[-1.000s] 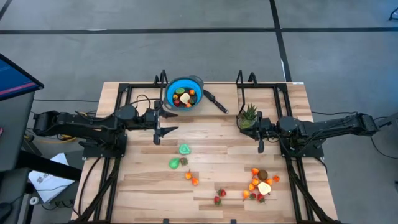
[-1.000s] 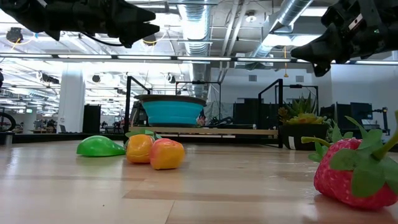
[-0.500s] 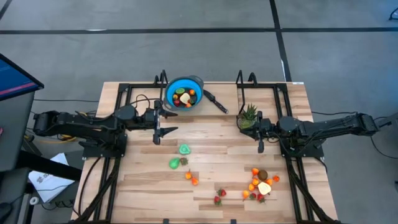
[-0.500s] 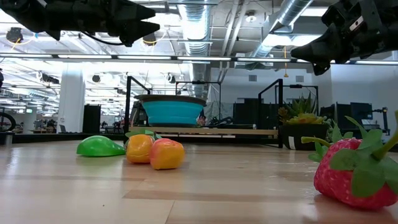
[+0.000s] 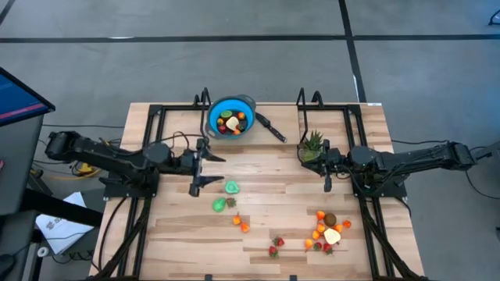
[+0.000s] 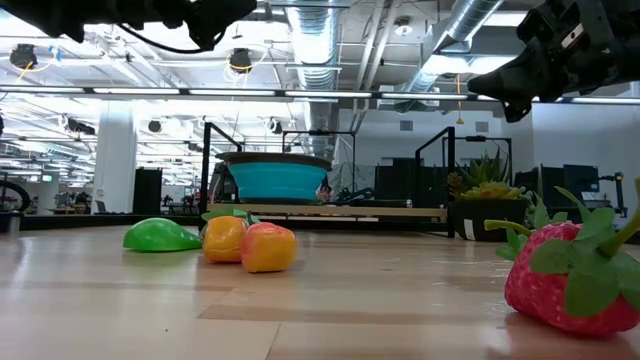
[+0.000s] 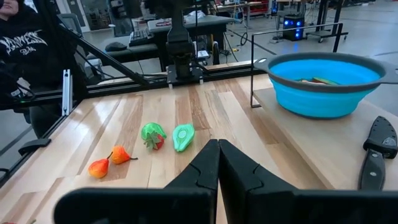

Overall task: Pick & Place Fruit
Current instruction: Put the avocado into the basket

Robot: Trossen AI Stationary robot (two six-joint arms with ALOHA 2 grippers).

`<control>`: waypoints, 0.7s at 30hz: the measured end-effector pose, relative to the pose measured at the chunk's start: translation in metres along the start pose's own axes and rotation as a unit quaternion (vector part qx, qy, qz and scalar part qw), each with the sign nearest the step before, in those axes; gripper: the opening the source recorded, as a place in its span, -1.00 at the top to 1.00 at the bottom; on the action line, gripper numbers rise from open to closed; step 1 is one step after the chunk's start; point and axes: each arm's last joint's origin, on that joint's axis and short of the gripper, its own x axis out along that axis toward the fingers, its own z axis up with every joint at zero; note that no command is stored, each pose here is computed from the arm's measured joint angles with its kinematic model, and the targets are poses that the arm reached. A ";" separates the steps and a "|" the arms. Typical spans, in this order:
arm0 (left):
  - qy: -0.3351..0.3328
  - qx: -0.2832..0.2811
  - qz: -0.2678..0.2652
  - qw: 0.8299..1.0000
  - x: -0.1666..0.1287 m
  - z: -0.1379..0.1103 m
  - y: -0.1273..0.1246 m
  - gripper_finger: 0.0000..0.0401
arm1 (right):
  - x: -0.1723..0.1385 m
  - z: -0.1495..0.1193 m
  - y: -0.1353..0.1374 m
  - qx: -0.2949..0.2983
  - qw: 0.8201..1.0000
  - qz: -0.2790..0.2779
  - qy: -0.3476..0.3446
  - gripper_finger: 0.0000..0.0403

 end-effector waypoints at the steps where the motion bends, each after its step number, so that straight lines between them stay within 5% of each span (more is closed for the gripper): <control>1: 0.006 0.006 0.001 1.000 0.002 -0.002 -0.003 -0.24 | 0.000 0.000 0.000 0.001 1.000 0.000 0.000 0.99; 8: 0.065 0.071 0.021 0.995 0.018 -0.022 -0.014 -0.24 | 0.000 0.000 0.000 0.001 1.000 0.000 0.000 0.99; 21: 0.226 0.096 0.005 0.969 0.036 -0.086 -0.017 -0.24 | 0.000 0.000 0.000 0.000 1.000 0.000 0.000 0.99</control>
